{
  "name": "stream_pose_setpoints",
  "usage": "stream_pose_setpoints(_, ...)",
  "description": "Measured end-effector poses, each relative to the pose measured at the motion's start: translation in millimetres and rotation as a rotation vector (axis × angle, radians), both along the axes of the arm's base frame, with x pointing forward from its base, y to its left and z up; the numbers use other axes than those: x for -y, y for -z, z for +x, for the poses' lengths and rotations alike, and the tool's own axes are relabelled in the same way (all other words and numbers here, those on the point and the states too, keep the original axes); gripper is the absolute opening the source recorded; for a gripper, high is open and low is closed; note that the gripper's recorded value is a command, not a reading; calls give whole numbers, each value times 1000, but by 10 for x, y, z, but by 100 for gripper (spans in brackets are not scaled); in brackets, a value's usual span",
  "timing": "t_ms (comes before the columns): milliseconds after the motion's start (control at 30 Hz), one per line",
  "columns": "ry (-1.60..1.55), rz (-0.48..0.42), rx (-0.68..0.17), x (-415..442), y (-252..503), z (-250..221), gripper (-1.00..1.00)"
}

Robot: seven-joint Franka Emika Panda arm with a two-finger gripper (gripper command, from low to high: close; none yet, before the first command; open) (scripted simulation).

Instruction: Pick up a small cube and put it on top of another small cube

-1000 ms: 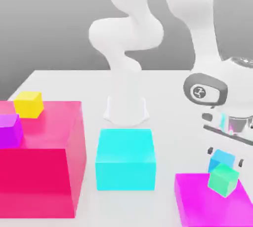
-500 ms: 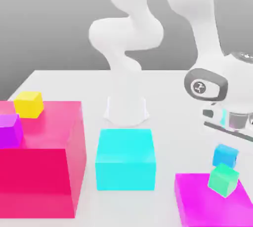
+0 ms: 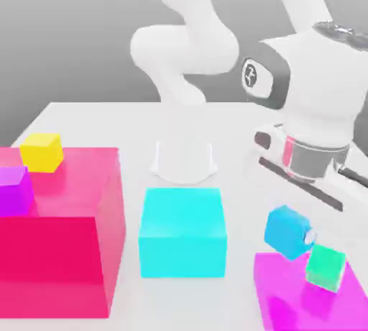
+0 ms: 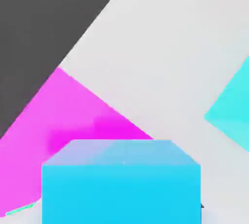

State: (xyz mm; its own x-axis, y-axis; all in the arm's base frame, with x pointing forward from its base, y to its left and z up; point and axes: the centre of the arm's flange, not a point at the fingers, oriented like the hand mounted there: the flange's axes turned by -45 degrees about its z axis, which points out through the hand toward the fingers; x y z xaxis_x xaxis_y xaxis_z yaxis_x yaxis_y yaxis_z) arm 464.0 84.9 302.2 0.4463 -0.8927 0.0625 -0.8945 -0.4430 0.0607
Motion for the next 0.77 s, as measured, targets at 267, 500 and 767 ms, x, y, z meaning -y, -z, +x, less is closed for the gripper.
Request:
stream_pose_setpoints(267, 414, -4, 12, 1781, -801, -243, -100)
stream_pose_setpoints(500, 791, 52, 50, 3093, -1498, -1143, -100)
stream_pose_setpoints(767, 854, 67, 63, 3265, -1053, -1341, 100)
